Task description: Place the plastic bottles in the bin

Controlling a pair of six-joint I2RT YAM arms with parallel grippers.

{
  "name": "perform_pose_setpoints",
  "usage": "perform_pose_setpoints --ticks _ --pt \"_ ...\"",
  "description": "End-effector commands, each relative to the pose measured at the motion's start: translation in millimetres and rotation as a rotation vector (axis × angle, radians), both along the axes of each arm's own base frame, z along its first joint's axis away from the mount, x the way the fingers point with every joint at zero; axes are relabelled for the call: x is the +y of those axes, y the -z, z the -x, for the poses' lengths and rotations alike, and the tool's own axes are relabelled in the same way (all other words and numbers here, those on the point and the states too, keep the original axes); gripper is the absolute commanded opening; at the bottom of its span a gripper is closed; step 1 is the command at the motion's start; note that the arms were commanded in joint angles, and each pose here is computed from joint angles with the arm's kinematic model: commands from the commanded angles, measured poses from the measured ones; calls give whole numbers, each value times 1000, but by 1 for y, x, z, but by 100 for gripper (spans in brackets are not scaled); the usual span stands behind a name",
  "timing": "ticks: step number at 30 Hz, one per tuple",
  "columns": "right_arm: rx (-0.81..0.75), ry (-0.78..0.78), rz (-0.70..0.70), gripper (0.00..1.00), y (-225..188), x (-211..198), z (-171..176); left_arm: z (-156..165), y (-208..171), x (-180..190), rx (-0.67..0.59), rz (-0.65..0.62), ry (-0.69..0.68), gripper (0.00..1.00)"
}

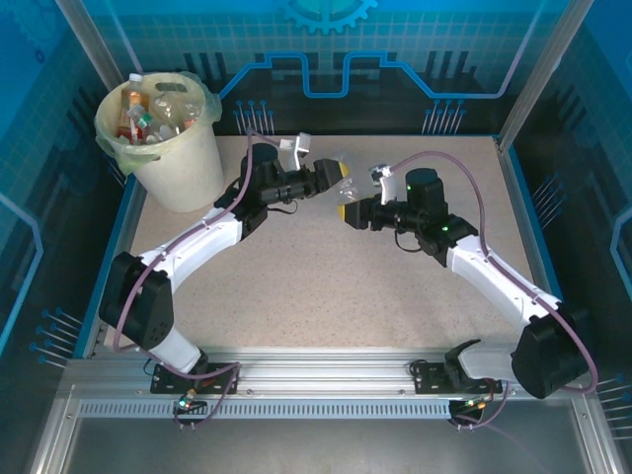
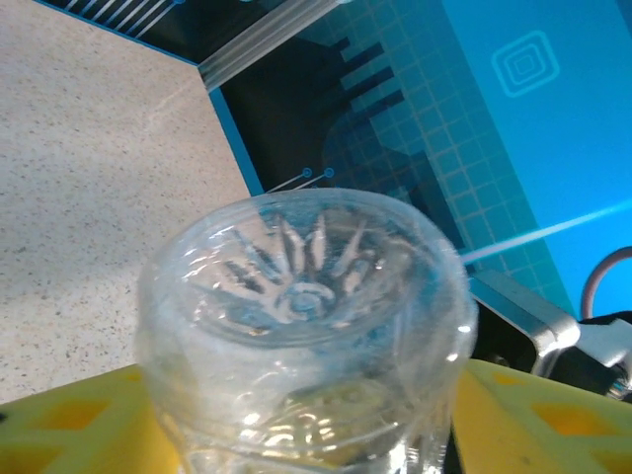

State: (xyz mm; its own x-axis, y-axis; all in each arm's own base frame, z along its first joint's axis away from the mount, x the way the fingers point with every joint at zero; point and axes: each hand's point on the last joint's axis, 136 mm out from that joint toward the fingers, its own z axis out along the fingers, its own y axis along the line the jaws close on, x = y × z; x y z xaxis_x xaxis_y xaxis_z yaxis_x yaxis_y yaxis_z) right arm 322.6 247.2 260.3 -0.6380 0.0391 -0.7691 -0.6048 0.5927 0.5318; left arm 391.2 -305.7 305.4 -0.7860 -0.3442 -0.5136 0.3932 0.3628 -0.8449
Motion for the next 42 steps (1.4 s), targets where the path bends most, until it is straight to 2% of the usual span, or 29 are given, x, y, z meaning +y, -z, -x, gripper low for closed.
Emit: perform_pose_setpoints --ticks 1,4,8,12,15,19,22,26,29,35,39,42 --pt "-74 -184 -62 47 -29 30 25 16 -10 -14 -56 -33 73 61" --pt "-82 -181 -42 54 -31 28 26 13 -9 -6 -73 -71 28 56" --pt "-72 -93 18 78 -23 17 14 9 -17 10 -111 -64 -59 51" --pt "-91 -49 35 88 -25 11 8 2 -25 34 -114 -56 -144 46" --pt "-130 -28 54 100 -30 7 5 -3 -31 60 -119 -67 -215 44" --pt "-180 53 105 100 -38 -8 -2 -5 -46 106 -155 -140 -330 44" --pt "-201 189 170 100 -39 -31 -14 -6 -66 155 -214 -304 -473 44" --pt "-193 395 271 100 -33 -72 -27 -10 -107 238 -299 -563 -737 45" --pt "-159 521 296 100 -26 -100 -31 -17 -137 296 -328 -657 -918 45" --pt "-61 639 233 100 -11 -132 -34 -49 -168 366 -311 -682 -1075 45" --pt "-40 653 223 100 -6 -138 -32 -75 -164 397 -261 -696 -1109 46" --pt "-36 654 229 100 -5 -140 -31 -95 -153 413 -226 -645 -1086 46"
